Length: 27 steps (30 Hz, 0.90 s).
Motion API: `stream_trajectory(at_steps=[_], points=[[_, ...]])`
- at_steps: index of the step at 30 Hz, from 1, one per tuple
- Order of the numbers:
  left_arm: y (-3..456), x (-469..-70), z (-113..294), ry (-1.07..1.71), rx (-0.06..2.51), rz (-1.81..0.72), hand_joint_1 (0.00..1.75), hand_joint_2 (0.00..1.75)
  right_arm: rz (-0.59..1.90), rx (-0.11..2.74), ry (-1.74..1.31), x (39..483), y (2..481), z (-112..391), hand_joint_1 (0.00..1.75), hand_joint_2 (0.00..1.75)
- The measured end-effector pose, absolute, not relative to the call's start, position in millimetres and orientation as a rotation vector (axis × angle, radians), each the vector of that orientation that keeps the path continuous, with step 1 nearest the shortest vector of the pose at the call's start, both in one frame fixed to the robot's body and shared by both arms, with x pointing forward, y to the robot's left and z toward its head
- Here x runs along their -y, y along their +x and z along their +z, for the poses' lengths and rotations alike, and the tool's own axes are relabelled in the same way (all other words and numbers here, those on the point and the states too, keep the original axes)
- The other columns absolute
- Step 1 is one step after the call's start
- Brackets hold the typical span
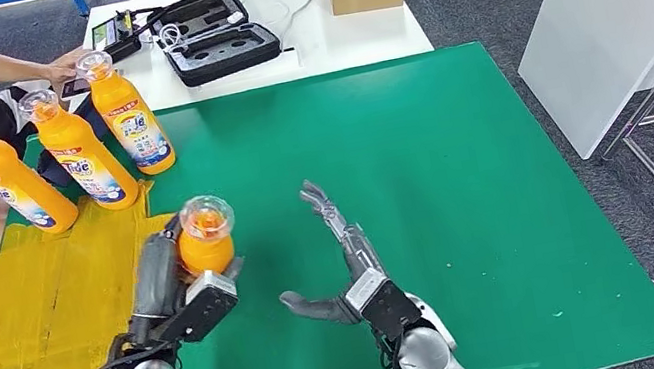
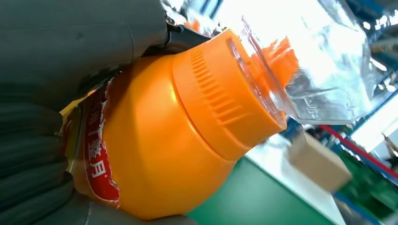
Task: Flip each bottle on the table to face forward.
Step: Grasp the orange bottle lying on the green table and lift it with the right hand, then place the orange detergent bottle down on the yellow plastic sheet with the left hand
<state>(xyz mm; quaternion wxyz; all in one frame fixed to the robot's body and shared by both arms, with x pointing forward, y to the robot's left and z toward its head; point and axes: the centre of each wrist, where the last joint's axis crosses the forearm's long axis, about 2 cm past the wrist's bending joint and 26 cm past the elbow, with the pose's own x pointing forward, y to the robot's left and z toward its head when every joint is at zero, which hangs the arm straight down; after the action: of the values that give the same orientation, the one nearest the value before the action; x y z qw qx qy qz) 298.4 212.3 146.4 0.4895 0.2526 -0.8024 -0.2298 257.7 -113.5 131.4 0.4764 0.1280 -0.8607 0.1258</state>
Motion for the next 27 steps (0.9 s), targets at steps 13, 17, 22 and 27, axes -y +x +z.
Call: stream_trajectory(at_steps=[13, 17, 22, 27], points=[[326, -254, 159, 1.29, 1.716, -0.97, 1.75, 1.75, 0.174, 2.213, 0.242, 142, 255, 152, 0.0, 1.75], [335, -265, 152, 1.434, 1.612, -1.06, 1.75, 1.75, 0.152, 2.221, 0.218, 150, 255, 153, 0.0, 1.75], [345, -271, 126, 1.492, 1.493, -1.173, 1.75, 1.75, 0.13, 2.216, 0.202, 159, 255, 151, 0.0, 1.75], [349, -276, 95, 1.455, 1.393, -1.357, 1.75, 1.75, 0.13, 2.214, 0.198, 162, 255, 149, 0.0, 1.75]])
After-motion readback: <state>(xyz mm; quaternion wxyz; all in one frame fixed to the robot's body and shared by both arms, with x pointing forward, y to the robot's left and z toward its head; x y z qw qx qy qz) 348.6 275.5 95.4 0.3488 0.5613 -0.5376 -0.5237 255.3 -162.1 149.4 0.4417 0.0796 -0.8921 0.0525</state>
